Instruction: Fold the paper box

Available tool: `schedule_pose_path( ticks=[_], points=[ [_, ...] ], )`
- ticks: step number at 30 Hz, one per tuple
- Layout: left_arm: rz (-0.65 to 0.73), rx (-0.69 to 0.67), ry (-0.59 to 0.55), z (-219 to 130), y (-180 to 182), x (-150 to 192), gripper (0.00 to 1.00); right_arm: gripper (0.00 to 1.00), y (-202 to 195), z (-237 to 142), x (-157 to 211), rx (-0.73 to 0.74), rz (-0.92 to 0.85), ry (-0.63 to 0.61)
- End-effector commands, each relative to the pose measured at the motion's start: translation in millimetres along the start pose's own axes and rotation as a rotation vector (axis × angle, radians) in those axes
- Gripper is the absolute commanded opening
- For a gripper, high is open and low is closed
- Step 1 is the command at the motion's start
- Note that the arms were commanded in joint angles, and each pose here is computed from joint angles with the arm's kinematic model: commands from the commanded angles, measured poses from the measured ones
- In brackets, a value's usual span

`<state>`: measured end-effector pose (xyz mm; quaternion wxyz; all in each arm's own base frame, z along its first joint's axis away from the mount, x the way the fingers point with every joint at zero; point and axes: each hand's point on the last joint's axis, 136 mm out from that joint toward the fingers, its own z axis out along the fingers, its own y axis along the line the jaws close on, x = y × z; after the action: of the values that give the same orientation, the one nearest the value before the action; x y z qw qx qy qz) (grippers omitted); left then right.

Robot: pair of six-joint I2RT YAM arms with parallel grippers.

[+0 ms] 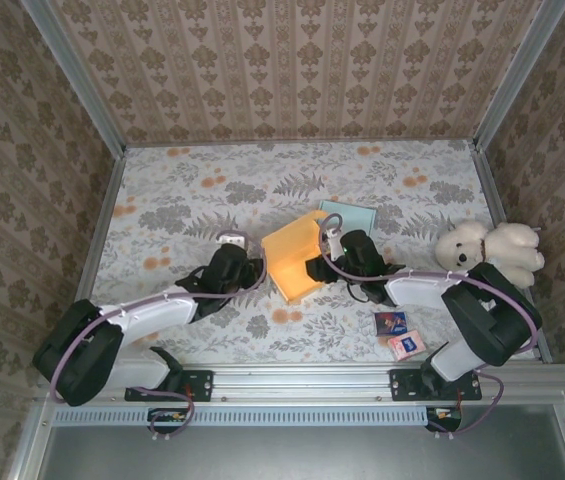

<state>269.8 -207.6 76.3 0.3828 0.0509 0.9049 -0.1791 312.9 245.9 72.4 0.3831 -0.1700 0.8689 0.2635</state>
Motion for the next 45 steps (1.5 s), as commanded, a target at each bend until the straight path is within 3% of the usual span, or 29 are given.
schedule_pose_path(
  ticks=[1, 10, 18, 28, 36, 45],
  points=[
    [-0.005, -0.049, -0.031, -10, 8, -1, 0.54, 0.49, 6, -11, -9, -0.005, -0.03, -0.05],
    [-0.036, -0.102, -0.131, -52, 26, -22, 0.54, 0.49, -5, -48, -29, 0.103, 0.006, -0.124],
    [-0.063, -0.026, -0.239, -88, 4, -71, 0.56, 0.5, 2, -82, -70, 0.146, -0.009, -0.192],
    [-0.068, -0.023, -0.221, -82, 0, -70, 0.55, 0.53, 8, -90, -148, 0.175, -0.026, -0.246],
    [-0.118, -0.012, -0.187, -70, 5, -49, 0.55, 0.57, 2, -59, -176, 0.16, 0.027, -0.094],
    [-0.172, 0.0, -0.165, -58, 5, -31, 0.55, 0.57, -4, -15, -156, 0.134, 0.055, 0.168]
  ],
)
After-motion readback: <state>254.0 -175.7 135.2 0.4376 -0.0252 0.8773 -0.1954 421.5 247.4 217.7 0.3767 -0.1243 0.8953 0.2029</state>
